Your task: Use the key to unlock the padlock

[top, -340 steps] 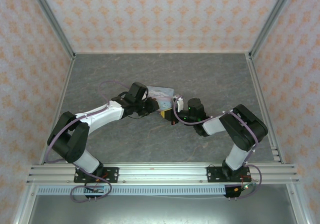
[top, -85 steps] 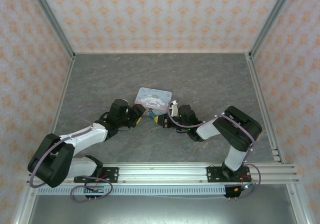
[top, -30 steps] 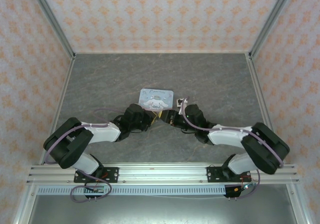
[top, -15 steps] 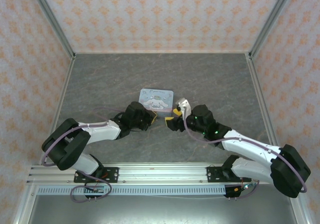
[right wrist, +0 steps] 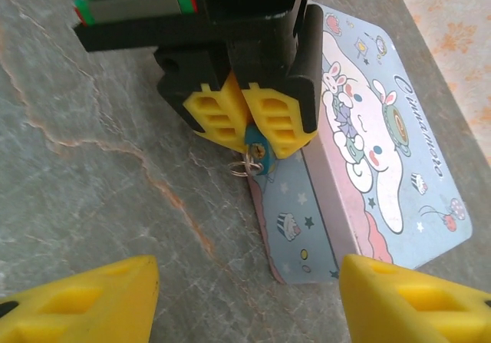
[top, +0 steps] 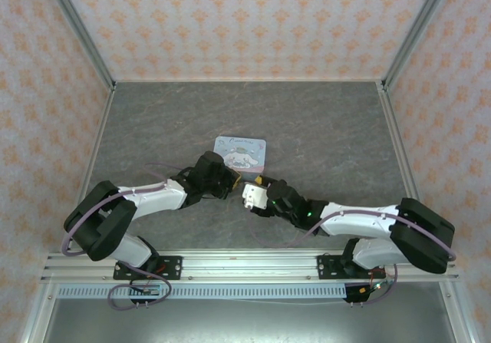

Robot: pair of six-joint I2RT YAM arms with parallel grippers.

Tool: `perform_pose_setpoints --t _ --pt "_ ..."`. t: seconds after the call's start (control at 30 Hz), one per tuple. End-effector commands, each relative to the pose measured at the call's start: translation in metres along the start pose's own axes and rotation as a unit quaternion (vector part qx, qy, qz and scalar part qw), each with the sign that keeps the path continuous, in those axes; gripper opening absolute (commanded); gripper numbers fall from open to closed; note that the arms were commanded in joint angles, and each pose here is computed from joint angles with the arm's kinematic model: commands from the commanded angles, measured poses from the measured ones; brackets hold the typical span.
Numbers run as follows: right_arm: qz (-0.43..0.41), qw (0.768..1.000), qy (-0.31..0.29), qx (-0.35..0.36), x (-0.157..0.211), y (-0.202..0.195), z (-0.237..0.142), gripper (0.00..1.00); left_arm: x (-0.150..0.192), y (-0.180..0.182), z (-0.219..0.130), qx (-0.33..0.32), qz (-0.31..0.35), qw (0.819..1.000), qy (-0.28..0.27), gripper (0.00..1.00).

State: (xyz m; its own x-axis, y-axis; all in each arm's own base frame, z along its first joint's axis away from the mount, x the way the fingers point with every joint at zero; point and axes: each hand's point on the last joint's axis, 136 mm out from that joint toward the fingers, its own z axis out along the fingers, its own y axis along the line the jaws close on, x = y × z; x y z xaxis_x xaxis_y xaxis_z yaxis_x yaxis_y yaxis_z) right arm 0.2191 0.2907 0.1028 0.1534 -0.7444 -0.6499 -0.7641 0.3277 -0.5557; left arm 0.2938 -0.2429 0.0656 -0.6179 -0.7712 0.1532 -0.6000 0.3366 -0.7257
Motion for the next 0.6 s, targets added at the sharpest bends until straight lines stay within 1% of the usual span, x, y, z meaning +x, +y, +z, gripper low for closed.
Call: perform_pose_setpoints --t 0.0,0.1,0.23,0.33,0.57 --pt "-0.016 0.999 -0.014 0.049 -0.008 -0.015 0.005 0.62 0.008 -0.026 -0.009 0.032 -0.003 0.999 0.012 0.00" --pt "-0.013 0.999 -0.017 0.048 -0.011 -0.013 0.012 0.59 0.009 -0.027 -0.010 0.034 -0.001 0.999 0.013 0.00" --pt "-0.013 0.999 -0.015 0.037 -0.015 -0.007 0.022 0.51 0.010 -0.029 -0.010 0.036 0.003 0.999 0.015 0.00" --pt "-0.014 0.999 -0.015 0.034 -0.016 -0.005 0.029 0.48 0.011 -0.029 -0.010 0.035 0.005 0.999 0.017 0.00" --pt "-0.007 0.999 -0.021 0.044 -0.023 -0.009 0.038 0.38 0.012 -0.028 -0.008 0.032 0.006 0.999 0.021 0.00"
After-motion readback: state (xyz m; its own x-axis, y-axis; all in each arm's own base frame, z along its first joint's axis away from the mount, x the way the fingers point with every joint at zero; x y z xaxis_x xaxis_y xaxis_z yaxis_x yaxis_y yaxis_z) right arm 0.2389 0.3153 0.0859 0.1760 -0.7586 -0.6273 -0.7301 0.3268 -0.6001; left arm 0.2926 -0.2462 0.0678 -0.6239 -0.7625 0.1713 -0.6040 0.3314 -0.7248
